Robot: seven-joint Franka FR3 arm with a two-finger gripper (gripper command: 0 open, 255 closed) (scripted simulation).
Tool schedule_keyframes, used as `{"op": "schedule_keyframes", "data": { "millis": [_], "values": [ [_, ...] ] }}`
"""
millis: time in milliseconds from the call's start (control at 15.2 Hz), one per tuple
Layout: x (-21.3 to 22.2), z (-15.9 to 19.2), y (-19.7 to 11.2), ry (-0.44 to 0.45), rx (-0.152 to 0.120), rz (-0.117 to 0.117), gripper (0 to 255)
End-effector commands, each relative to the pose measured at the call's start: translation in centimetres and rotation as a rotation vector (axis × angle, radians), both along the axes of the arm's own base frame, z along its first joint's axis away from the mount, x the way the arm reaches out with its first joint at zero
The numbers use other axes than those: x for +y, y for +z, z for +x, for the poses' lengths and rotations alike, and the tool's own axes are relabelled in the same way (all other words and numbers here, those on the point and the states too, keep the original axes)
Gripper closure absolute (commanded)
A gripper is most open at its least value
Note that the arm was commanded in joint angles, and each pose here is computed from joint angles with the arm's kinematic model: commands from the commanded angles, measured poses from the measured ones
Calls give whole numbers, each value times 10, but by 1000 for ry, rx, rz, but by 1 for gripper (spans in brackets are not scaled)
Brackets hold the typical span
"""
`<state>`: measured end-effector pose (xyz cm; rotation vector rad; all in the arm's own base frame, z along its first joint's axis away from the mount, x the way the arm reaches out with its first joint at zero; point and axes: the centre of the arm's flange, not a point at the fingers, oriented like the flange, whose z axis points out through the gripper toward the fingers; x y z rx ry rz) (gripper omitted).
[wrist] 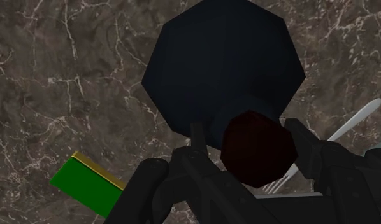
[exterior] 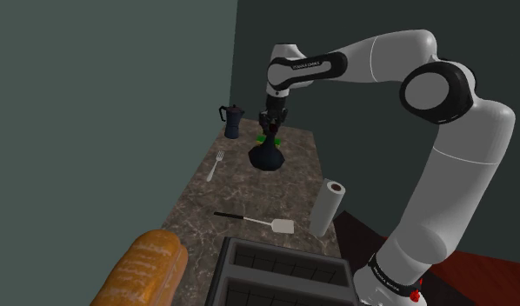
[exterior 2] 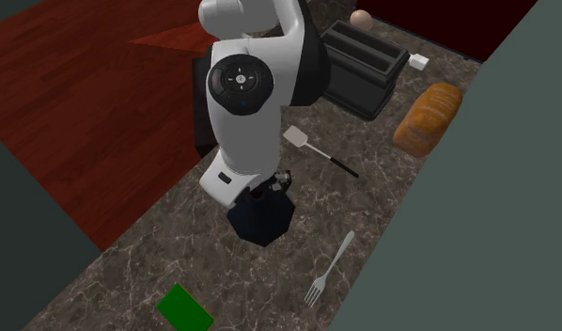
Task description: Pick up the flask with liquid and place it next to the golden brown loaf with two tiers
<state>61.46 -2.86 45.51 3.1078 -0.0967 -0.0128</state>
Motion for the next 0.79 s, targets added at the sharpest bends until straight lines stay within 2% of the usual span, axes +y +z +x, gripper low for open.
{"op": "schedule_keyframes", "data": {
  "millis": [0,726],
  "values": [
    [0,0,12,0,-2,0,255],
    [0,0,70,0,-2,0,255]
  ]
}}
